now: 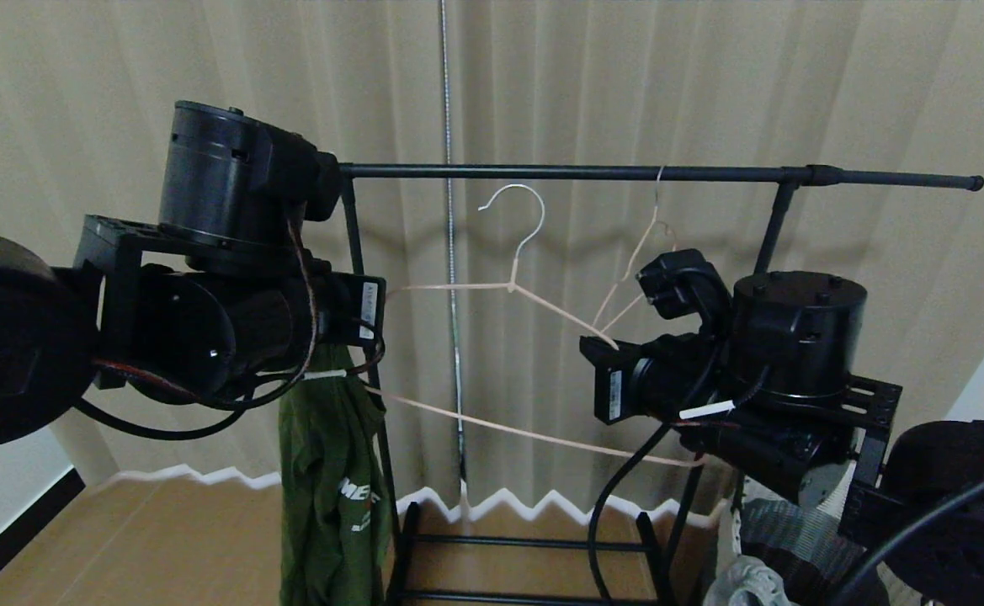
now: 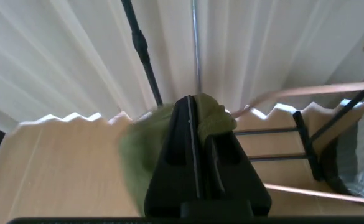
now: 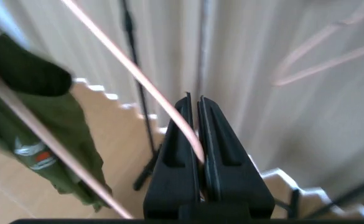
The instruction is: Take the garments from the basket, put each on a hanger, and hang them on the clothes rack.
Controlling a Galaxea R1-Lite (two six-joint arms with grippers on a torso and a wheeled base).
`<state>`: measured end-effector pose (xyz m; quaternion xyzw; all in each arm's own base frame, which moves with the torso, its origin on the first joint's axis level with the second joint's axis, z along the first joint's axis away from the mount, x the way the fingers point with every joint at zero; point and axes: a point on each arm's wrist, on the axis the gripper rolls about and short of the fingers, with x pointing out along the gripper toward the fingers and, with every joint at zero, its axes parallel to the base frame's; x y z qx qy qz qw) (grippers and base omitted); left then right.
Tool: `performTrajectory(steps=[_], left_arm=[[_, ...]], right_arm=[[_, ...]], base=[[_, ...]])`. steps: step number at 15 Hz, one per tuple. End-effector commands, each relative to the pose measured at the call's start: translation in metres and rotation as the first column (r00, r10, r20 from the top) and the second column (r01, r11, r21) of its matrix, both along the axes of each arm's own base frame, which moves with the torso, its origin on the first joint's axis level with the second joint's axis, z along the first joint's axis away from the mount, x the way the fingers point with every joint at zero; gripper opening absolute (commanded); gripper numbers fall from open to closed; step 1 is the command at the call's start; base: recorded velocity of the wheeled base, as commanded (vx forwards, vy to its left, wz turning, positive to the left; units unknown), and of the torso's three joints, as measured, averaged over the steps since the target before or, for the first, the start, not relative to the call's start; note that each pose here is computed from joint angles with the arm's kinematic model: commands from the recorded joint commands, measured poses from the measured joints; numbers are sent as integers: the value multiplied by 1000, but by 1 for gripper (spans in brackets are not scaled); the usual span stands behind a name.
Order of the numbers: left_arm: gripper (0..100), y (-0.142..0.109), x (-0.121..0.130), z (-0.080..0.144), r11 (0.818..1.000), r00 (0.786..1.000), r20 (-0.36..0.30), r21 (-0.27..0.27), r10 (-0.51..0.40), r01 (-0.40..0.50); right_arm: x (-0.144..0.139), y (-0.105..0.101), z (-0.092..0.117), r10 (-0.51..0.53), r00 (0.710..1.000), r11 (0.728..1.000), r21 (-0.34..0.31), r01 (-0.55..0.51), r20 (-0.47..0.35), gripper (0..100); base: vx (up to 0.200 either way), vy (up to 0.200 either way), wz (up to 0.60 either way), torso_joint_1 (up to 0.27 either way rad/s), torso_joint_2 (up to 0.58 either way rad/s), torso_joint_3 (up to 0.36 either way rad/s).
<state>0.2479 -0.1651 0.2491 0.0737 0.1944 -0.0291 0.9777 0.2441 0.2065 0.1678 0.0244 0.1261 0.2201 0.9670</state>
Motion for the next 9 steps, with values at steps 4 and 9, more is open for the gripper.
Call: performTrajectory(steps=[4,9], left_arm=[[0,22,5,9,996,999,28,77,32,-34],[0,39,18,12,992,993,70,74,95,-100]], right_arm=[[-7,5,-12,45,999,999,-9,-45,-22,0],[-21,-8,-12,121,993,990,79,-120,-1,0]], base=[[0,0,0,0,0,0],[0,0,0,0,0,0]])
